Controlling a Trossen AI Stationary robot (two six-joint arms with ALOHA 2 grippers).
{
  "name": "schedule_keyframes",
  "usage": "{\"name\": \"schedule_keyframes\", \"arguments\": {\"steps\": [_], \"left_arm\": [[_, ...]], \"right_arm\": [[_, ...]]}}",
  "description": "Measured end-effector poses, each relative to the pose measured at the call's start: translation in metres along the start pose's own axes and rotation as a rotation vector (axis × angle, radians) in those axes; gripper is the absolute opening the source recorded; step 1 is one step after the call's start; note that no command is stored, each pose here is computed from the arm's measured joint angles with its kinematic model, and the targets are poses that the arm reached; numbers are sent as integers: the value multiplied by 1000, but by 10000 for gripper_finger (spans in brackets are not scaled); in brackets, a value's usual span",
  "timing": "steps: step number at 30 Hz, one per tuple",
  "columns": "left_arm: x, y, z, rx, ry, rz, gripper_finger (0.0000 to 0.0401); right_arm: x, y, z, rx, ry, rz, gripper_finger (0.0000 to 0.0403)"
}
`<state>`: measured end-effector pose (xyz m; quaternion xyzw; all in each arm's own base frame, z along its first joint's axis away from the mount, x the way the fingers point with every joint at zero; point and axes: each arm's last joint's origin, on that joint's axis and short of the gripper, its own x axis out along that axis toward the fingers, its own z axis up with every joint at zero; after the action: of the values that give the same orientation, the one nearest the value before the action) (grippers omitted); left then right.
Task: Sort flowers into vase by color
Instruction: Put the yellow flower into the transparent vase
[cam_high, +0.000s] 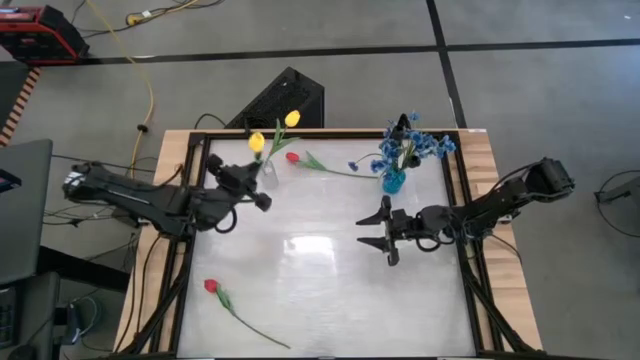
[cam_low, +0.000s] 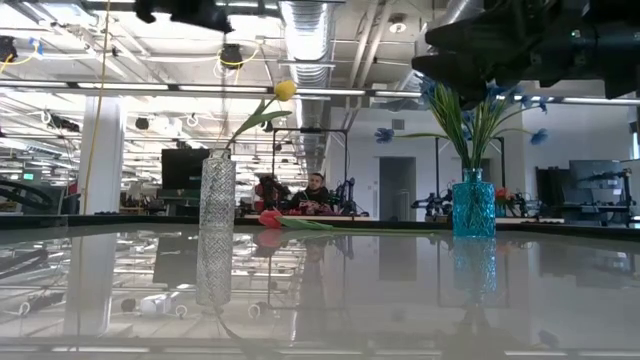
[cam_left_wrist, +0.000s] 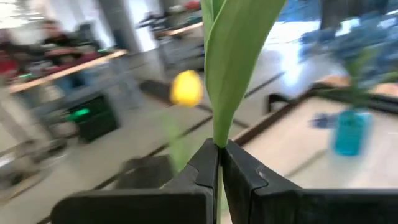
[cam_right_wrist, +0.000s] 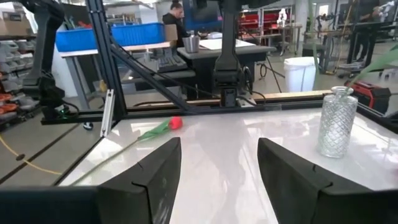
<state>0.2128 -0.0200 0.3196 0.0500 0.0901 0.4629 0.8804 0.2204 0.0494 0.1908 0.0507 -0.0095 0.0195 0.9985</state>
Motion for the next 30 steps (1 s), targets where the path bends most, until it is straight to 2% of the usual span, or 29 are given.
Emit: {"name": "schedule_keyframes", "arguments": {"steps": [3,6,14,21,27,30], "left_arm": [[8,10,-6,1,38,89,0],[18,17,-11,6,75,124,0],[34,32,-5,-16,88,105,0],[31,47,5,-75,49,77,0],[34,53,6,-68,53,93,0],[40,52,2,-81,59,67,0]], "right_arm": [[0,0,-1,-1,6,-2,239],[0,0,-1,-2,9,-2,239],[0,0,-7,4,67,-6,239],[0,-1,-8,0,79,-11,239],[1,-6,-7,-6,72,-32,239],[1,-8,-7,-7,71,-44,239]]}}
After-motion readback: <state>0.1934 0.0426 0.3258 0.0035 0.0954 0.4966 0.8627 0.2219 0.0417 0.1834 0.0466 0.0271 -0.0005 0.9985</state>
